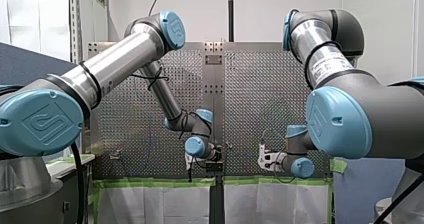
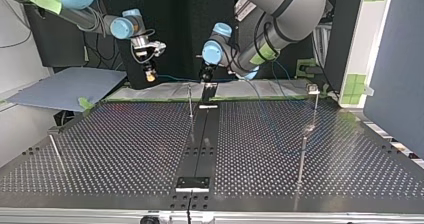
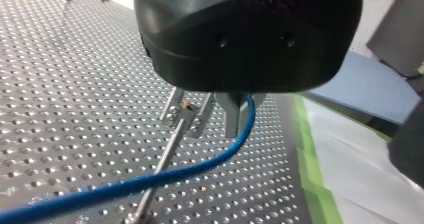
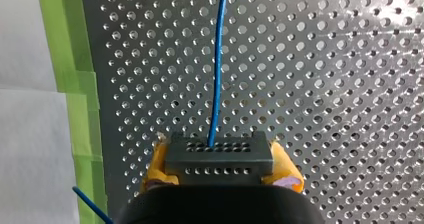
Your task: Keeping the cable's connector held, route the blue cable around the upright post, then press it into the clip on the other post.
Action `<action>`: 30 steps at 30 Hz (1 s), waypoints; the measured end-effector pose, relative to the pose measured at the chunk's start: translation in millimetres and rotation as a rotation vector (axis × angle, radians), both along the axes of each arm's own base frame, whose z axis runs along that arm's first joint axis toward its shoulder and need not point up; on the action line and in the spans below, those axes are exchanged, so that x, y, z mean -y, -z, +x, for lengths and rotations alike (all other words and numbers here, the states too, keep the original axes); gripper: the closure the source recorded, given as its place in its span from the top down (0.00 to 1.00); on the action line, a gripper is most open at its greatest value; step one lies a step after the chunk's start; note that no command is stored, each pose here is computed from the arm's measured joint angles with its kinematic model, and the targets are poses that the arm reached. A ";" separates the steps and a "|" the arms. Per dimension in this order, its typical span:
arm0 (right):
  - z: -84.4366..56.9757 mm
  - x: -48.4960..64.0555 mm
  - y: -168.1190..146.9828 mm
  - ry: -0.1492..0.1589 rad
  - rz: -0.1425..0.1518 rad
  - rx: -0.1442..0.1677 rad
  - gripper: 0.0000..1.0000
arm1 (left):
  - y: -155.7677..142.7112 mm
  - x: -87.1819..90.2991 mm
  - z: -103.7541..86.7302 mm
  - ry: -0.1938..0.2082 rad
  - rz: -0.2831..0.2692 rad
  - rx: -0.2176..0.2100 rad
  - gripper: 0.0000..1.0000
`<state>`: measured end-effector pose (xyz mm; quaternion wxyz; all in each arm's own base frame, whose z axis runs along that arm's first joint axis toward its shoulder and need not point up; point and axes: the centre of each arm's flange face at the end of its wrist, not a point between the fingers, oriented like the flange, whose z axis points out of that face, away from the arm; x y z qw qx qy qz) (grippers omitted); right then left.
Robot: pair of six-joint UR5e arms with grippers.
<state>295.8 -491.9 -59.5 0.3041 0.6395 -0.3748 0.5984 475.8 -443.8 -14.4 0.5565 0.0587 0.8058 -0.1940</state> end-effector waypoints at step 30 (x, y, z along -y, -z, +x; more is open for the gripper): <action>2.7 19.3 -8.0 0.000 -0.019 0.016 0.00 | -1.2 -7.4 16.2 0.011 -0.152 -0.033 0.02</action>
